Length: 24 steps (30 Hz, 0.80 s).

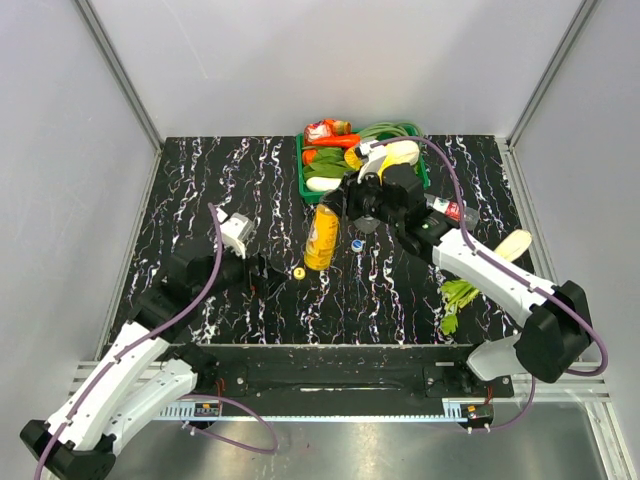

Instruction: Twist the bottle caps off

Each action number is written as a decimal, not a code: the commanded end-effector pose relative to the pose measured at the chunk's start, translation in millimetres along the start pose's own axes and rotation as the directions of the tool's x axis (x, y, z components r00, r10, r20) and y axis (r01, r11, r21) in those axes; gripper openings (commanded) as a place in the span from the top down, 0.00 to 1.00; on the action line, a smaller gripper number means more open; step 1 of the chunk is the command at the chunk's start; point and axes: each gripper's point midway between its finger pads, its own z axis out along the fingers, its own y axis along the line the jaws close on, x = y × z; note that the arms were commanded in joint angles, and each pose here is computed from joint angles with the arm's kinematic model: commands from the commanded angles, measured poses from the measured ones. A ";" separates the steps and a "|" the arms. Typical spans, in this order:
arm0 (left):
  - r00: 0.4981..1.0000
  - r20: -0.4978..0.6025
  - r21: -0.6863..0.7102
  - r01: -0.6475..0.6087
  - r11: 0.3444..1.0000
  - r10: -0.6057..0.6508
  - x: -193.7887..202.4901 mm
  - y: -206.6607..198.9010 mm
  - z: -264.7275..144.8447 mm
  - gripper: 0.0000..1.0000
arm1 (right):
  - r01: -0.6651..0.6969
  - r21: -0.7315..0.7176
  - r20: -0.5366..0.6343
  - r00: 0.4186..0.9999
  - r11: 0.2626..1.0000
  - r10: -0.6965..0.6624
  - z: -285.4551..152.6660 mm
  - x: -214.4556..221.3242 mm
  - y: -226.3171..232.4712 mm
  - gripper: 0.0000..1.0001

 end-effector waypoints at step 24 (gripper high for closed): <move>1.000 0.010 0.031 0.015 0.999 -0.015 -17.3 -1.3 5.9 0.01 | 0.372 0.181 0.160 0.902 0.910 -0.401 74.9 23.5 2.2 1.00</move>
